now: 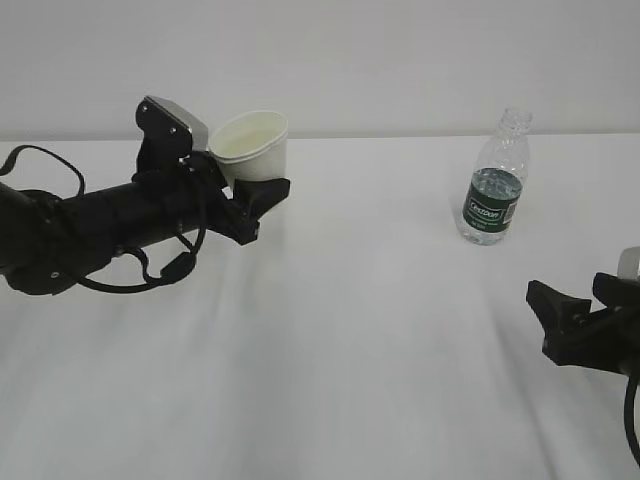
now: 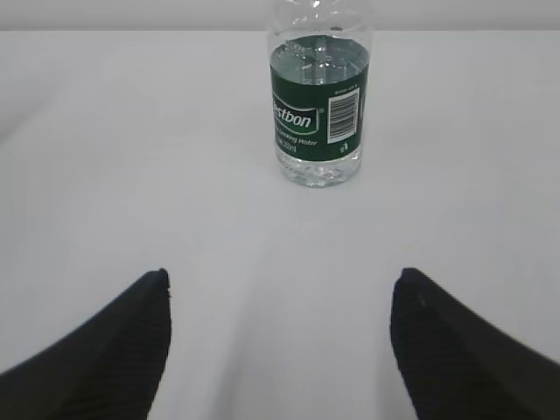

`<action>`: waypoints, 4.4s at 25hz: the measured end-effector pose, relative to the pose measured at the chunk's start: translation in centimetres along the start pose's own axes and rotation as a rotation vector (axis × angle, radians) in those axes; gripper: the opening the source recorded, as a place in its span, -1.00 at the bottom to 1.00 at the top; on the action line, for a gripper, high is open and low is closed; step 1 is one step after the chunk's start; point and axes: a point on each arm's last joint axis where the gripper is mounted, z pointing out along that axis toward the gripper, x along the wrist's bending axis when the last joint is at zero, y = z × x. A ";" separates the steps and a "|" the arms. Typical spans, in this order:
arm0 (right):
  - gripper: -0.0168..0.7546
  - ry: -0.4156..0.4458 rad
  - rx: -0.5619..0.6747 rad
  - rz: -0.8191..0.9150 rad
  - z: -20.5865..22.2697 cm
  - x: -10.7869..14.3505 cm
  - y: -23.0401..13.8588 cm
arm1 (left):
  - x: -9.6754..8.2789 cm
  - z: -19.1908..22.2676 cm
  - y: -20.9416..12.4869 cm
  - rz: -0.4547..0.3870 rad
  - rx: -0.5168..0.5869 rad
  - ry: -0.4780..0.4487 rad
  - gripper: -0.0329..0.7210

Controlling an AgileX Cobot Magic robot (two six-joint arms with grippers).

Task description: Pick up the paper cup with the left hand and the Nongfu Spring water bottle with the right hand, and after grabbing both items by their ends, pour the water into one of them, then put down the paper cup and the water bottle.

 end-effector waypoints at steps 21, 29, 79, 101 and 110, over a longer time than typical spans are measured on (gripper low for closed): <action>0.57 -0.038 -0.052 -0.010 -0.7 -0.3 5.0 | 5.6 -2.5 -0.8 -0.033 0.024 0.164 0.20; 0.57 -0.048 -0.050 -0.055 -1.4 -0.4 8.6 | 7.5 -3.7 -1.1 -0.048 0.037 0.229 0.20; 0.57 -0.054 -0.039 -0.070 -3.3 -0.3 10.2 | 10.4 -4.8 -11.4 -0.109 0.038 0.385 0.20; 0.57 -0.054 -0.036 -0.070 -3.3 -0.3 10.1 | 10.2 -5.6 -10.3 -0.111 0.030 0.406 0.78; 0.58 -0.054 -0.036 -0.070 -3.3 -0.3 10.1 | 8.8 -7.3 -9.1 -0.122 0.045 0.408 0.76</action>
